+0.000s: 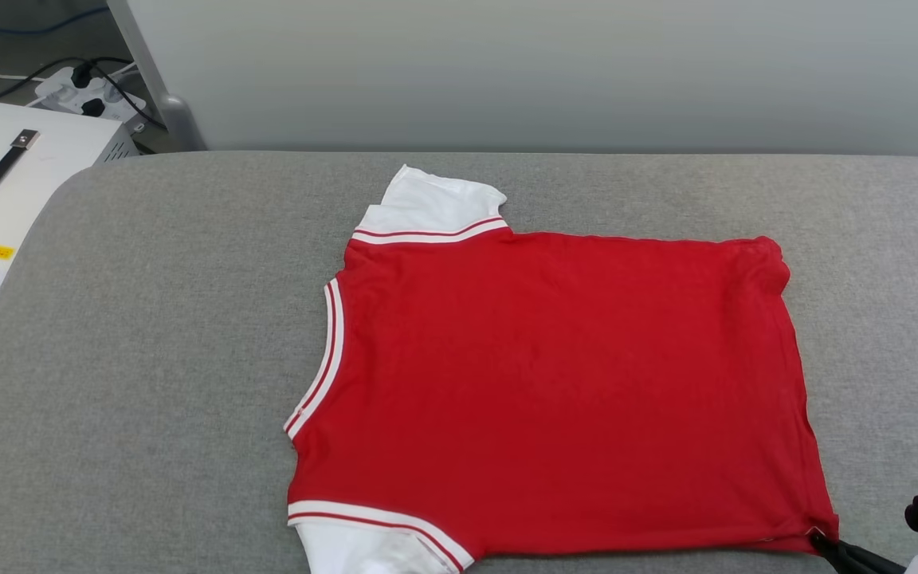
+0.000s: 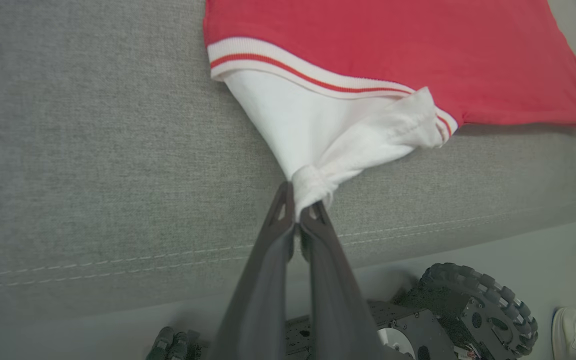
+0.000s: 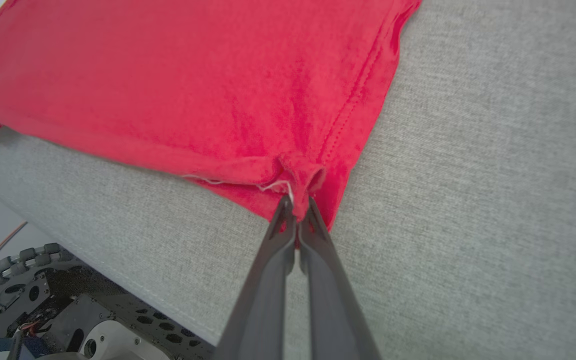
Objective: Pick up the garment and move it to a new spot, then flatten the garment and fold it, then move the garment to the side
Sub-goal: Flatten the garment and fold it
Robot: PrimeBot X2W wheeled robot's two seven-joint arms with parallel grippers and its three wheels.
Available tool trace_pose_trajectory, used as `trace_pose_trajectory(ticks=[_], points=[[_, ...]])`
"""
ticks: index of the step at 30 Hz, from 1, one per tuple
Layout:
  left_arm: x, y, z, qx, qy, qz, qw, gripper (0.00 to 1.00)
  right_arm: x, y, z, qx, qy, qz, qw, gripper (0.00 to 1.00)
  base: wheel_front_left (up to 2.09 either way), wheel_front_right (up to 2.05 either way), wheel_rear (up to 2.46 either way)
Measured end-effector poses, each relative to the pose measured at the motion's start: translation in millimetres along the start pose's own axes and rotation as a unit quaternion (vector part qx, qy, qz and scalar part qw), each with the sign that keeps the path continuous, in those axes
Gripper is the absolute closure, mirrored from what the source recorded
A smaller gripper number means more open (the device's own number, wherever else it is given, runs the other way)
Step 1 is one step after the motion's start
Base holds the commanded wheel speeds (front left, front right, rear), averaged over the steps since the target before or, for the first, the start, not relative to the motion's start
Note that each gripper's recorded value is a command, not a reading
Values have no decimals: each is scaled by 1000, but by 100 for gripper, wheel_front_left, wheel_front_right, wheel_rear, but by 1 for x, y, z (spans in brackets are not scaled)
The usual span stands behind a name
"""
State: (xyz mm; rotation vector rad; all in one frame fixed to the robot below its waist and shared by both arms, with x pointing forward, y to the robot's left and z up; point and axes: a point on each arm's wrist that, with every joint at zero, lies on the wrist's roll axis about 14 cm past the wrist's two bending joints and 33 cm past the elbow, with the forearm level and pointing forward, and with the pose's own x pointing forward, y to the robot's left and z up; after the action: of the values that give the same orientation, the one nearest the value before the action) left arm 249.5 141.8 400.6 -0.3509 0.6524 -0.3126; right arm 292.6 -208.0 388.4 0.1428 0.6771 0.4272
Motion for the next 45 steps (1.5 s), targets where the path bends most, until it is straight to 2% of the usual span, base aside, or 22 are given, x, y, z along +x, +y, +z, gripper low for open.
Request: trace_pose_trajectory(ticks=[4, 6, 14, 19, 24, 33, 38, 45], points=[[1, 1, 9, 13, -23, 0, 1000, 100, 2, 1, 5, 7, -5, 0, 1000, 100, 0, 0, 0], [4, 3, 17, 36, -38, 0, 999, 100, 6, 3, 13, 8, -16, 2, 1000, 100, 0, 0, 0], [39, 3, 93, 129, -118, -22, 984, 100, 19, 2, 53, 12, -64, 3, 998, 100, 0, 0, 0], [66, 0, 131, 171, -135, -43, 975, 100, 29, -6, 79, 20, -89, -2, 996, 100, 0, 0, 0], [96, 3, 154, 188, -135, -55, 971, 100, 43, -15, 94, 26, -93, -8, 995, 100, 0, 0, 0], [149, 27, 152, 205, -91, -42, 974, 100, 73, -34, 101, 37, -74, -24, 996, 100, 0, 0, 0], [168, 50, 118, 200, -39, -23, 979, 100, 90, -41, 83, 44, -36, -32, 998, 100, 0, 0, 0], [179, 59, 106, 190, -36, -15, 981, 100, 98, -47, 69, 44, -20, -41, 998, 100, 0, 0, 0]])
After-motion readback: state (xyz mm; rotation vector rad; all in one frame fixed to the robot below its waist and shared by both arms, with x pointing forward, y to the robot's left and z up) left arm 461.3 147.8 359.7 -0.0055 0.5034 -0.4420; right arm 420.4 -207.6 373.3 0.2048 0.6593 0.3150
